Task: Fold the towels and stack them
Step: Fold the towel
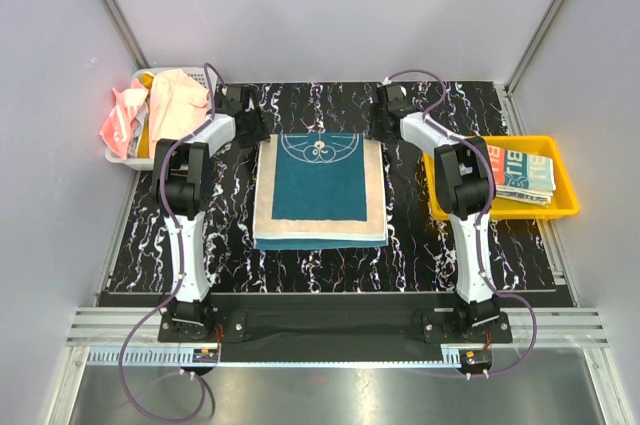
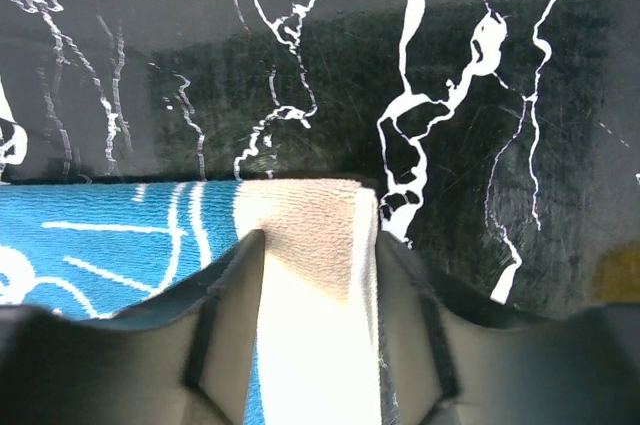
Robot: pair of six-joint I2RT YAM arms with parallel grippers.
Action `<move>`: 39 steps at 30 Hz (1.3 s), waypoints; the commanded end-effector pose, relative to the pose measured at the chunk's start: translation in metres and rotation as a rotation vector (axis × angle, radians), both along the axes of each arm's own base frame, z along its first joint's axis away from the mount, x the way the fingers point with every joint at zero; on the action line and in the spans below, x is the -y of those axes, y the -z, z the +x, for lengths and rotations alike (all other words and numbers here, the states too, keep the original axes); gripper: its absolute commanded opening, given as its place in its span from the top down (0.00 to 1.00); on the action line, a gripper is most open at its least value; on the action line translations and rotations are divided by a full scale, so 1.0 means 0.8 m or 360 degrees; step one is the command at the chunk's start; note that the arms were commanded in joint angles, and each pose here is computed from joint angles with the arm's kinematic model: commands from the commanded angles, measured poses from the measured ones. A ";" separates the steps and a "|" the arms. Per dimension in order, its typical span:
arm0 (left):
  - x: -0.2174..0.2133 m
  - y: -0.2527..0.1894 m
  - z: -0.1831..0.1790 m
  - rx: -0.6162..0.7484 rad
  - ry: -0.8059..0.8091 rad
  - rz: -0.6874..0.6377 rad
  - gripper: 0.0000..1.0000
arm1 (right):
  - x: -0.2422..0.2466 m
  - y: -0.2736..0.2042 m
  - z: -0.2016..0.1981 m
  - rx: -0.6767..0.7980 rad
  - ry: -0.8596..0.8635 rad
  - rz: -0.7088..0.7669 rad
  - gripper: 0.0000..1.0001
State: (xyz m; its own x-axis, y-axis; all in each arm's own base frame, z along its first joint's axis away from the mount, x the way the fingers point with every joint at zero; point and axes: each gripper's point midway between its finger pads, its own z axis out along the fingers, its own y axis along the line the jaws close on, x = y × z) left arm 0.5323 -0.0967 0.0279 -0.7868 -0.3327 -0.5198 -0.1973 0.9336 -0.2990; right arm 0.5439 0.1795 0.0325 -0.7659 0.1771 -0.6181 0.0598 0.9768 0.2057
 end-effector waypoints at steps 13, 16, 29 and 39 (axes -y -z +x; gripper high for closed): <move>-0.001 0.006 0.020 0.0041 -0.0054 -0.0010 0.53 | 0.020 0.014 0.022 0.0003 0.0047 0.0008 0.54; 0.002 0.010 0.021 0.0036 -0.0045 -0.0025 0.55 | 0.019 0.014 0.025 0.0015 0.0033 0.0015 0.57; 0.014 -0.002 0.043 0.0109 -0.0005 -0.0146 0.86 | 0.017 0.013 0.039 0.0044 -0.0007 0.0061 0.93; 0.023 -0.123 0.078 0.0486 0.0005 -0.0349 1.00 | 0.030 -0.082 0.067 0.0303 0.0023 0.0154 1.00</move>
State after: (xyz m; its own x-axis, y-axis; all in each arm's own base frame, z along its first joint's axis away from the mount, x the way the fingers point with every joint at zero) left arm 0.5676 -0.1114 0.0386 -0.7341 -0.4312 -0.5245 -0.1764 0.8671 -0.4659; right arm 0.5725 0.1611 0.0267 -0.7507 0.2217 -0.6224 0.0602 0.9610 0.2698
